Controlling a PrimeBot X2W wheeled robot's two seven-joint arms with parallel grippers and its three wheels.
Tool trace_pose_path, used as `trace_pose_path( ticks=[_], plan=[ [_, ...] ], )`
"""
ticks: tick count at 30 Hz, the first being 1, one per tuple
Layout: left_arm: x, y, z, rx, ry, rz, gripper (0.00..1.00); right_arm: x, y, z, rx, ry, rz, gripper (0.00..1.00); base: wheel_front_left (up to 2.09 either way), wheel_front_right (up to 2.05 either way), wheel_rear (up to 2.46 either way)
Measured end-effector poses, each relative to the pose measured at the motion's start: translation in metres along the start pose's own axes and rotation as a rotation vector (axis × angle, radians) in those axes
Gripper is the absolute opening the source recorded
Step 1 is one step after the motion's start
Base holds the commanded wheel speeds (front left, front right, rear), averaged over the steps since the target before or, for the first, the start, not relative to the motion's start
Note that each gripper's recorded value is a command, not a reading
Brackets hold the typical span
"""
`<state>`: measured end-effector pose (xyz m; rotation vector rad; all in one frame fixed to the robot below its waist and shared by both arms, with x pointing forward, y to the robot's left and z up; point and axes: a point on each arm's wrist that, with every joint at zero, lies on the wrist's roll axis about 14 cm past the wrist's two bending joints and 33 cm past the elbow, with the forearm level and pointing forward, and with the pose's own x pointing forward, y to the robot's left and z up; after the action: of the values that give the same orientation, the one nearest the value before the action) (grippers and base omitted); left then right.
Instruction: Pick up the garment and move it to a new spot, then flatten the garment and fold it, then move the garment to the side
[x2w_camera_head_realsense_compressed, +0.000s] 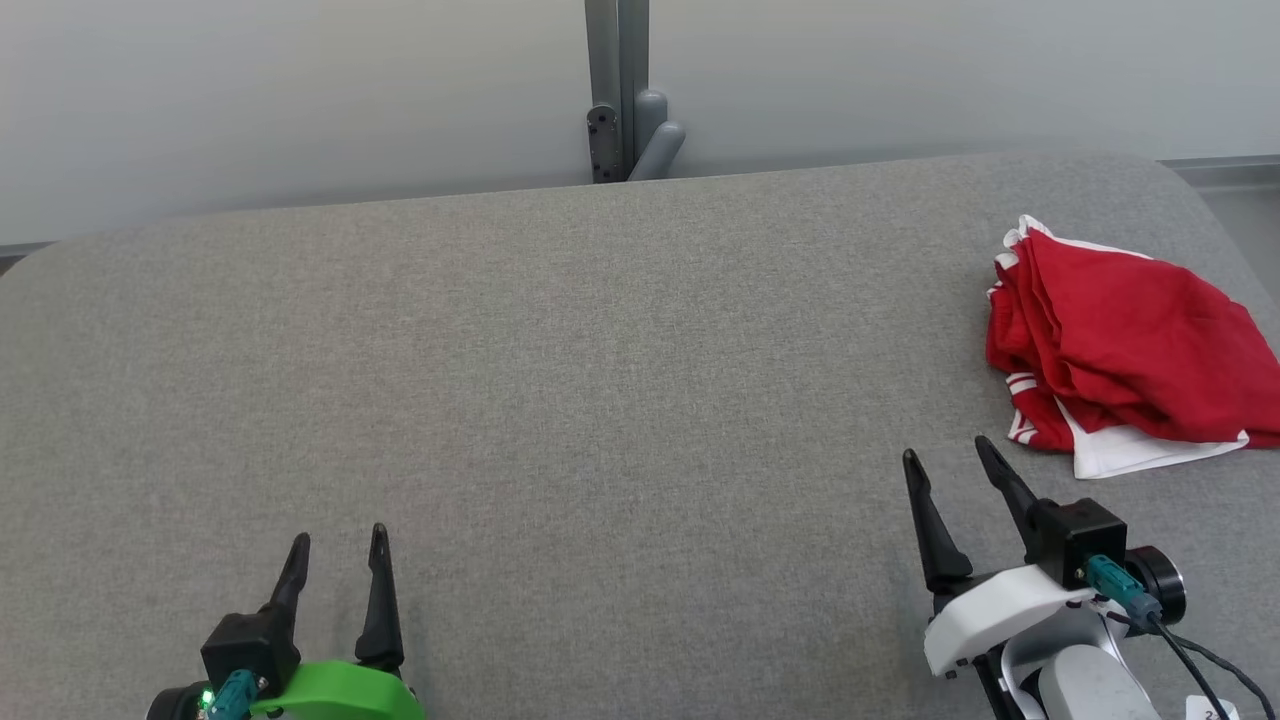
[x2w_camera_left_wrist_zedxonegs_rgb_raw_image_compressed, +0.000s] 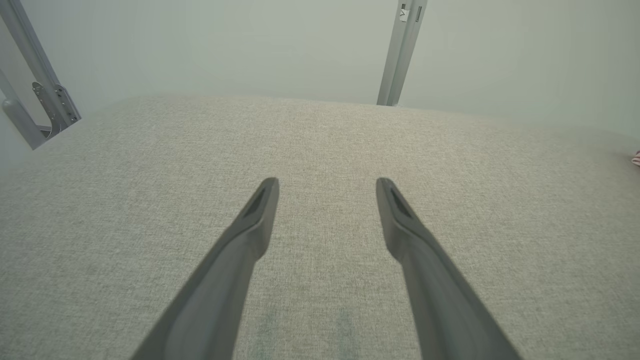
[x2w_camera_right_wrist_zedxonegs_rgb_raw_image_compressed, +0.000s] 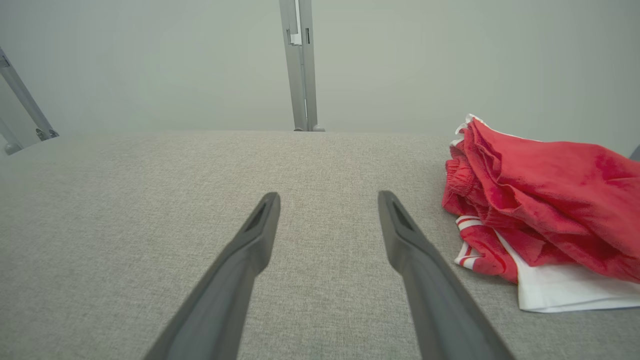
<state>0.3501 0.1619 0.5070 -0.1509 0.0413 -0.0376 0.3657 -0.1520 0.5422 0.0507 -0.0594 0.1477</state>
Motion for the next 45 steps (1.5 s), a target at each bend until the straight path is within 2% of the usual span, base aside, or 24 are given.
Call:
trace_pose_path(
  ticks=[1,6,10,26,45],
  plan=[
    [0.0,0.0,0.0,-0.001,0.0,-0.001,0.0,0.0,0.0,0.0,0.0,0.0,0.0,0.0,0.0,0.0,0.0],
    [-0.006,0.003,-0.019,-0.011,0.064,0.014,0.0,-0.01,-0.001,-0.024,0.023,0.076,-0.013,0.0,0.0,0.0,0.0],
    [-0.006,0.01,-0.024,-0.082,0.089,0.045,0.0,-0.011,-0.008,-0.028,0.1,0.094,-0.049,0.0,0.0,0.0,0.0],
    [0.001,0.02,-0.013,-0.365,0.08,0.11,0.0,-0.007,-0.024,-0.026,0.393,0.093,-0.139,0.0,0.0,0.0,0.0],
    [0.011,0.027,0.001,-0.627,0.053,0.14,0.0,0.0,-0.035,-0.02,0.669,0.071,-0.192,0.0,0.0,0.0,0.0]
  ],
)
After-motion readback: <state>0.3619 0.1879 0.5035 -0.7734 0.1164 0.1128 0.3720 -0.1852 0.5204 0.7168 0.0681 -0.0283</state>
